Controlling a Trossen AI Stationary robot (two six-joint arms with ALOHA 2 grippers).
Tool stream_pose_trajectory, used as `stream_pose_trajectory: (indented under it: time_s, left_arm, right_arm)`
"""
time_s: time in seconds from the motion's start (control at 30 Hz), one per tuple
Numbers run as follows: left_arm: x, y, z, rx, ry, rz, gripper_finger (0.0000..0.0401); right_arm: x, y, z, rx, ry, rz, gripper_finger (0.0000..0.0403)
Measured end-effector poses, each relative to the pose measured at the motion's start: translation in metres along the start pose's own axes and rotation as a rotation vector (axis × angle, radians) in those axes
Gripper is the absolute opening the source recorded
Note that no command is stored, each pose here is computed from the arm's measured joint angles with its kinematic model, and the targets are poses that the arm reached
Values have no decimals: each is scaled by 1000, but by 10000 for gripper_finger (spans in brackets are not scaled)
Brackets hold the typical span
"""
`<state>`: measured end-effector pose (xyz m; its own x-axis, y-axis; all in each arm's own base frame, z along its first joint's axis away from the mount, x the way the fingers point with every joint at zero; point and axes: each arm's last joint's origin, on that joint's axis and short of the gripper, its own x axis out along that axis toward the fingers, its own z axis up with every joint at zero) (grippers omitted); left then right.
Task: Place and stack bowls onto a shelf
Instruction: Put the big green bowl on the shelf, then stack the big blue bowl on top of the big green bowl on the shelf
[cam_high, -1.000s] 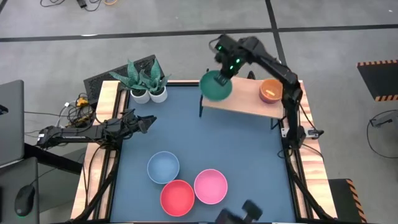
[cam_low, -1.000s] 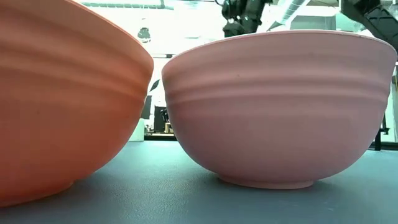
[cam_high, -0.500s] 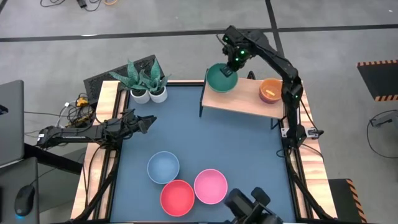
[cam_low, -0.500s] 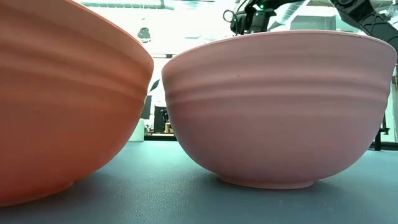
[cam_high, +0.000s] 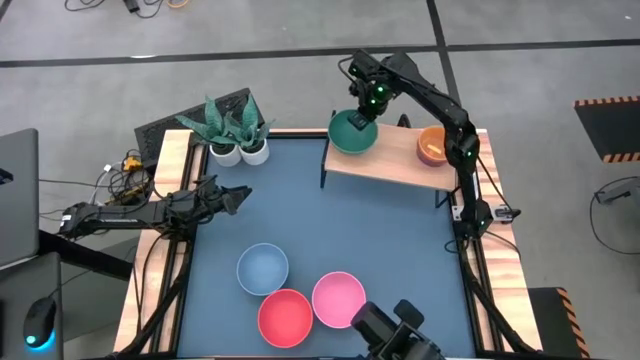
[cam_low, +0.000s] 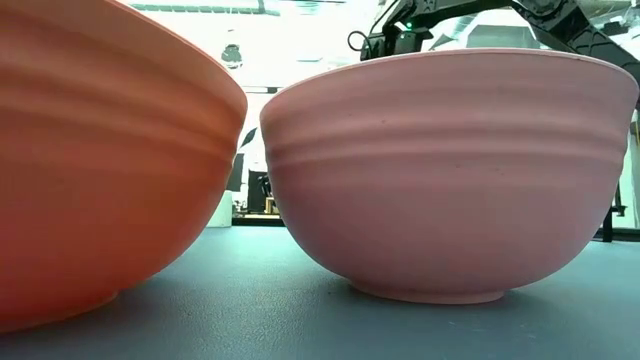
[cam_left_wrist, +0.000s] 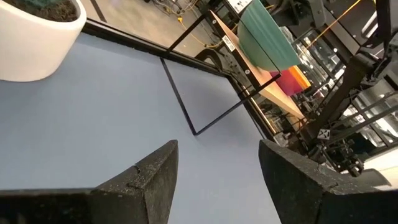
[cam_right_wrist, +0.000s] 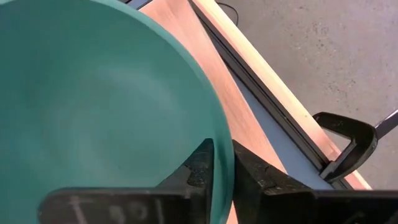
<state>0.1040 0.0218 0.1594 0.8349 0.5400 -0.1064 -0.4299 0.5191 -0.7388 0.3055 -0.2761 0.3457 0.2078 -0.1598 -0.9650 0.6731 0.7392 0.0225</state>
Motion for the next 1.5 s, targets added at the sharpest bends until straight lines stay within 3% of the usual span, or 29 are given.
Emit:
stream_pose_trajectory:
  time_s: [0.43,0.57,0.77,0.9,1.07,1.2,1.37,1.5]
  left_arm:
    - [0,-1,-1,11,34,-26,209]
    - [0,-4,-2,1,96,-97,209]
    - [-3,-15,-3,-10,288,-331,209]
    - [-6,-28,6,-32,363,-376,209]
    - [-8,-51,19,71,459,-341,209]
    - [-5,-67,20,195,625,-233,209]
    - [2,-73,2,329,892,-27,209]
    - [10,-71,-21,398,1026,70,209]
  right_arm:
    - [-21,-2,-6,-32,-50,1,169]
    - [-48,-4,-17,-3,-109,1,180]
    - [-106,9,-47,-35,-247,79,179]
    - [-142,26,-72,-77,-336,119,178]
    - [-170,47,-97,-147,-405,162,178]
    - [-184,62,-113,-169,-432,205,178]
    - [-191,81,-125,-204,-433,253,178]
    - [-191,92,-128,-243,-425,272,178]
